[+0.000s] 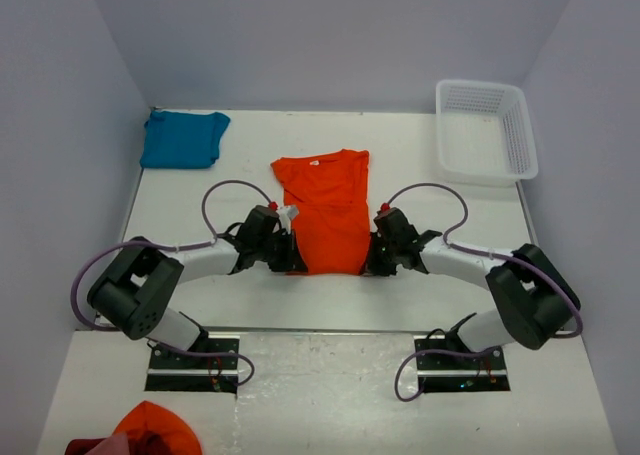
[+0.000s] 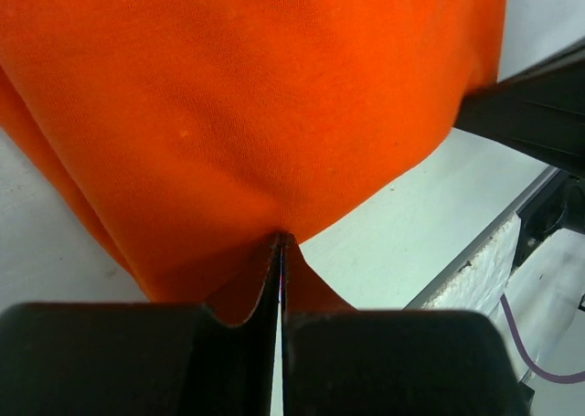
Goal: Fold and stack the t-shirts
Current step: Grab one side of the 2/3 rectangular tshirt with both arms
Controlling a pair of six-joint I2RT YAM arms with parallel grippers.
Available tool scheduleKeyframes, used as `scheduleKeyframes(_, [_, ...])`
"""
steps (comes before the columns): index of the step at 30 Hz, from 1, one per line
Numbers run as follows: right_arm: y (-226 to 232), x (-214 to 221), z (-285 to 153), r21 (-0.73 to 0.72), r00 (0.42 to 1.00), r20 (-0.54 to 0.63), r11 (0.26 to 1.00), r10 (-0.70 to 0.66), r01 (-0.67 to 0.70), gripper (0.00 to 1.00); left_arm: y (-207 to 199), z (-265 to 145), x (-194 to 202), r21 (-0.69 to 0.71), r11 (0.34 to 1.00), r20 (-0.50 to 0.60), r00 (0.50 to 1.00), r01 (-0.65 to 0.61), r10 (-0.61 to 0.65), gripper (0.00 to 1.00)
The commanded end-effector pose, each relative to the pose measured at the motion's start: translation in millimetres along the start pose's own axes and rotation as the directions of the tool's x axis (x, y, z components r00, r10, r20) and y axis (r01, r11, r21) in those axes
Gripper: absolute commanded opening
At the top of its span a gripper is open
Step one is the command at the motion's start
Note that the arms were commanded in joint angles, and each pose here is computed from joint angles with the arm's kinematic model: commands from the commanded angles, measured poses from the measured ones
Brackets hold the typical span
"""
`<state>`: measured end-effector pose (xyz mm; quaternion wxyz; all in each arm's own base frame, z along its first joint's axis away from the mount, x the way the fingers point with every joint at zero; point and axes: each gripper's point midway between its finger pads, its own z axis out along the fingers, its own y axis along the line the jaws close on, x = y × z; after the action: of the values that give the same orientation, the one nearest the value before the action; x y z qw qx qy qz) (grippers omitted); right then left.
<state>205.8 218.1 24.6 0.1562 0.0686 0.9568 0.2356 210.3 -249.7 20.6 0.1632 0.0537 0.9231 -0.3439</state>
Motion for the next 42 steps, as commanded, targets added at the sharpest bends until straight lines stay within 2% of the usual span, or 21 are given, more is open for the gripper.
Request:
scheduleKeyframes(1, [-2.2, -12.9, 17.8, 0.013, 0.999, 0.048, 1.0, -0.011, 0.01, 0.0, -11.0, -5.5, -7.1, 0.033, 0.999, 0.032, 0.999, -0.038, 0.037, 0.0])
scheduleKeyframes(9, [-31.8, 0.5, 32.1, 0.107, 0.999, 0.027, 0.994, 0.032, -0.035, 0.0, -6.1, -6.4, -1.5, 0.021, 0.999, 0.025, 0.999, -0.033, 0.033, 0.0])
scheduleKeyframes(13, [-38.4, -5.5, 14.0, 0.149, 0.996, 0.082, 0.987, 0.047, -0.059, 0.0, -0.5, -6.1, 0.5, 0.001, 1.0, 0.027, 0.999, -0.028, 0.028, 0.0])
scheduleKeyframes(14, [-47.4, -5.4, 7.4, 0.197, 0.994, 0.097, 0.978, 0.05, -0.069, 0.0, 0.2, -6.2, 1.0, -0.003, 1.0, 0.027, 0.999, -0.028, 0.028, 0.0])
scheduleKeyframes(16, [-38.3, -13.3, -3.8, 0.164, 0.989, 0.136, 0.983, 0.055, -0.077, 0.0, 3.6, -5.8, 2.1, -0.017, 1.0, 0.027, 0.999, -0.023, 0.023, 0.0])
scheduleKeyframes(19, [-39.5, -19.4, -15.9, 0.2, 0.984, 0.162, 0.975, 0.069, -0.101, 0.0, 7.2, -4.7, 3.5, -0.029, 0.999, 0.03, 0.999, -0.014, 0.015, 0.0])
scheduleKeyframes(23, [-43.8, -19.5, -18.4, 0.251, 0.988, 0.143, 0.964, 0.056, -0.091, 0.0, 11.7, -0.8, 5.5, -0.04, 0.999, 0.021, 1.0, -0.01, 0.011, 0.0])
scheduleKeyframes(29, [-38.4, -15.6, -21.2, 0.208, 0.988, 0.147, 0.975, 0.041, -0.072, 0.0, 15.9, 1.3, 9.0, -0.05, 0.999, 0.01, 1.0, -0.011, 0.011, 0.0])
scheduleKeyframes(33, [-21.0, -18.9, -39.4, 0.115, 0.981, 0.193, 0.992, 0.024, -0.047, 0.02, 14.5, 1.6, 9.7, -0.039, 0.999, 0.006, 1.0, -0.015, 0.015, 0.0])
scheduleKeyframes(34, [-18.8, -17.5, -40.9, 0.089, 0.98, 0.196, 0.995, 0.026, -0.045, 0.11, 15.0, 1.8, 10.7, -0.04, 0.999, 0.003, 1.0, -0.014, 0.014, 0.0])
scheduleKeyframes(35, [-12.6, -15.9, -43.2, 0.054, 0.981, 0.192, 0.998, 0.024, -0.035, 0.29, 14.7, 1.6, 10.5, -0.039, 0.999, 0.004, 1.0, -0.014, 0.015, 0.0])
scheduleKeyframes(36, [-9.2, -15.5, -44.2, 0.032, 0.981, 0.193, 0.999, 0.023, -0.029, 0.64, 13.7, 1.3, 9.8, -0.036, 0.999, 0.006, 1.0, -0.016, 0.016, 0.0])
scheduleKeyframes(38, [-9.5, -16.3, -42.9, 0.033, 0.981, 0.192, 0.999, 0.025, -0.032, 0.73, 14.3, 1.3, 11.1, -0.036, 0.999, 0.003, 1.0, -0.014, 0.015, 0.0])
scheduleKeyframes(42, [-13.3, -14.2, -26.5, 0.069, 0.989, 0.148, 0.997, 0.032, -0.043, 0.72, 11.3, -0.9, 11.1, -0.024, 1.0, 0.004, 1.0, -0.018, 0.018, 0.0])
